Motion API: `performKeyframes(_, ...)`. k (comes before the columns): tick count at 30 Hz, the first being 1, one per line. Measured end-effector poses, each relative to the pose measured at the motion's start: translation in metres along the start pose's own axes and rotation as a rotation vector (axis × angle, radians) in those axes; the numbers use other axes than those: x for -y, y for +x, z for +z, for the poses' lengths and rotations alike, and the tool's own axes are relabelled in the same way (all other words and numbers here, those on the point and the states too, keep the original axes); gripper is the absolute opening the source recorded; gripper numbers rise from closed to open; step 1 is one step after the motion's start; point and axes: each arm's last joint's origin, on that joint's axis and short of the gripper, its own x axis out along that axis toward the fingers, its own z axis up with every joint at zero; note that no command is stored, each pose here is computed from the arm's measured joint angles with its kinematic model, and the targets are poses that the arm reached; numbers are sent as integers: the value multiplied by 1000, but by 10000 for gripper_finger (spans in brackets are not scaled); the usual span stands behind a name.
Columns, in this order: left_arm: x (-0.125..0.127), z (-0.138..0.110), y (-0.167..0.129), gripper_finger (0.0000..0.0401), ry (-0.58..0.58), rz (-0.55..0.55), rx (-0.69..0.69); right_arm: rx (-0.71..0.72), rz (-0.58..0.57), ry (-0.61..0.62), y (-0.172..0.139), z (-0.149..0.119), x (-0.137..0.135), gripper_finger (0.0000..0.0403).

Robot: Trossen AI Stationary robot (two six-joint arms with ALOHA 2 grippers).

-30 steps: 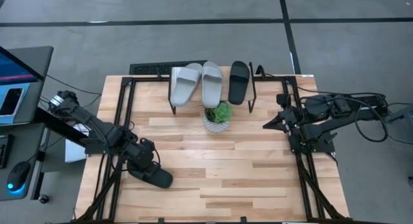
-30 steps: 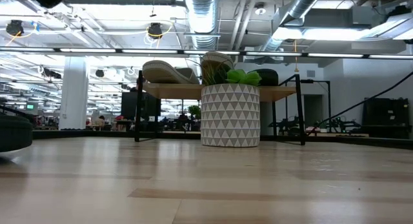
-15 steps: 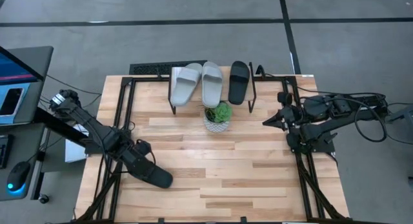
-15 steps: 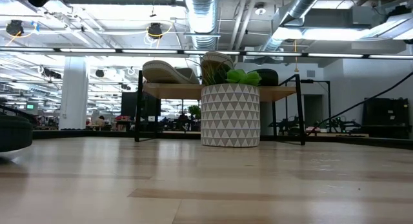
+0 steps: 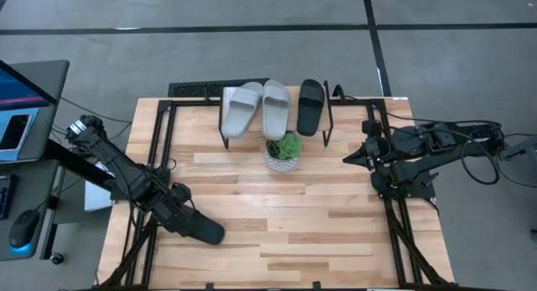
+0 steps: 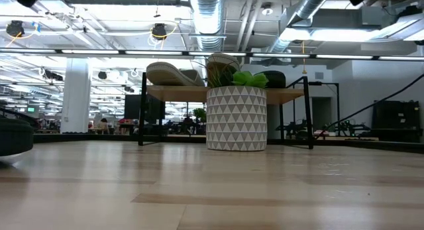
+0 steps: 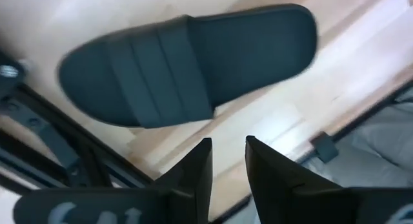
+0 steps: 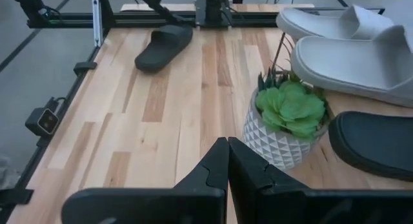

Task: Pick and place slides into the shelf
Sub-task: Put the black slide on the shelf

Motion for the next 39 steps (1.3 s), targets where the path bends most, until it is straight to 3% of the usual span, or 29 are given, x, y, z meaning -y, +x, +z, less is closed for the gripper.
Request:
performKeyframes(5, -7, -7, 1, 82, -20, 60, 54, -16, -1, -2, 4, -4, 0, 0)
performKeyframes(14, -6, -12, 1, 82, -30, 45, 51, -34, 3, -4, 22, -18, -2, 0)
performKeyframes(23, -7, -12, 1, 82, 5, 48, 51, 26, 86, 14, 38, -14, -8, 0)
performKeyframes(33, -4, -11, 1, 82, 142, 22, 82, -54, 169, 75, 71, -10, -22, 0)
performKeyframes(39, 4, -13, -1, 81, 323, -50, 152, -65, 257, 160, 108, -4, -43, 0)
